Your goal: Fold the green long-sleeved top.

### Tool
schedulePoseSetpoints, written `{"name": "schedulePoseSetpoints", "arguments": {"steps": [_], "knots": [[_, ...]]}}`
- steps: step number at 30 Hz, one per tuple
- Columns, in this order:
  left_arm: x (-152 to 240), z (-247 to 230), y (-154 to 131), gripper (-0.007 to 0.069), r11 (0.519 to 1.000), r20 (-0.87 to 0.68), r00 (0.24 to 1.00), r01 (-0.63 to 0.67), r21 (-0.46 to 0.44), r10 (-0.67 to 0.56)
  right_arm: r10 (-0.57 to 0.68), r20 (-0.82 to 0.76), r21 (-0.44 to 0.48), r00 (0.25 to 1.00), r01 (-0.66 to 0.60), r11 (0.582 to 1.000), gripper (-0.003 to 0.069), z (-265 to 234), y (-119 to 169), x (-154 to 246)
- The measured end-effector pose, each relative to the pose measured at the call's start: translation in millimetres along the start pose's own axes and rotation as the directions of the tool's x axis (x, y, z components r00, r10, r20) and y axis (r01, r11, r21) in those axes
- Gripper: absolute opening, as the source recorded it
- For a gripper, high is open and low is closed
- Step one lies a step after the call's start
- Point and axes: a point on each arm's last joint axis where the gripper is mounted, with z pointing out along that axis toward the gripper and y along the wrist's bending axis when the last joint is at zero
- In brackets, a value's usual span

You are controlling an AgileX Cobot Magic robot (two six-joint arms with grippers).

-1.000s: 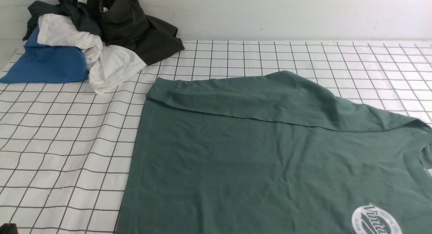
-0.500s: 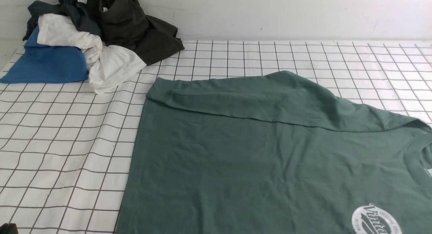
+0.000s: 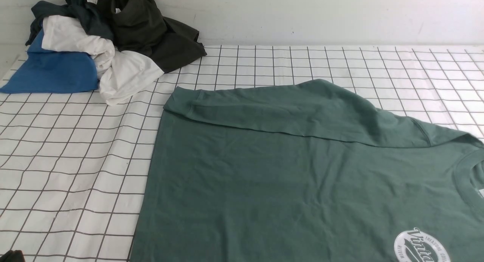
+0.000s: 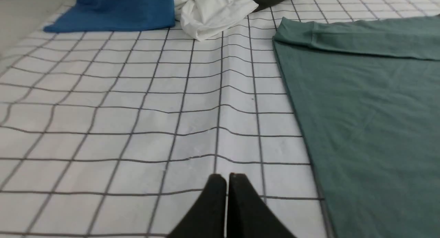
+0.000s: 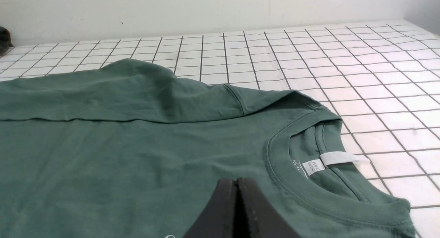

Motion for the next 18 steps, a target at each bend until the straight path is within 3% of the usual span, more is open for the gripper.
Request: {"name": "schedulePoseSetpoints", "arguments": {"steps": [3,5,7,8,10,12,13,16,18], "knots": [[-1,0,-6,-0.0007,0.968,-0.01,0.97,0.243,0.066,-0.243,0.177,-0.007,-0.034,0.984,-0.177,0.984,-0.0015,0,3,0],[-2,-1,-12,-0.0007,0.87,-0.041,0.879,0.477,0.127,-0.476,0.388,-0.026,-0.069,0.921,-0.388,0.919,-0.0015,0,7,0],[-5,-2,-17,-0.0007,0.721,-0.086,0.741,0.669,0.181,-0.666,0.595,-0.06,-0.099,0.801,-0.598,0.795,-0.0015,-1,10,-1],[-7,-2,-20,-0.0007,0.634,-0.112,0.661,0.746,0.204,-0.742,0.722,-0.092,-0.116,0.686,-0.727,0.677,-0.0015,-1,13,-2],[-10,-3,-22,-0.0007,0.546,-0.135,0.582,0.806,0.227,-0.802,0.83,-0.125,-0.129,0.543,-0.839,0.529,-0.0015,-1,16,-4],[-11,-4,-22,-0.0007,0.506,-0.143,0.546,0.829,0.24,-0.826,0.871,-0.139,-0.139,0.471,-0.88,0.454,-0.0015,-2,17,-5],[-11,-4,-22,-0.0007,0.503,-0.143,0.543,0.83,0.241,-0.827,0.875,-0.139,-0.14,0.463,-0.884,0.446,-0.0015,-2,17,-6],[-13,-3,-21,-0.0007,0.489,-0.124,0.529,0.836,0.249,-0.84,0.856,-0.13,-0.149,0.501,-0.863,0.483,-0.0015,-2,17,-6],[-14,-3,-20,-0.0007,0.498,-0.104,0.535,0.829,0.254,-0.838,0.816,-0.117,-0.153,0.567,-0.822,0.549,-0.0015,-2,17,-5]]}}
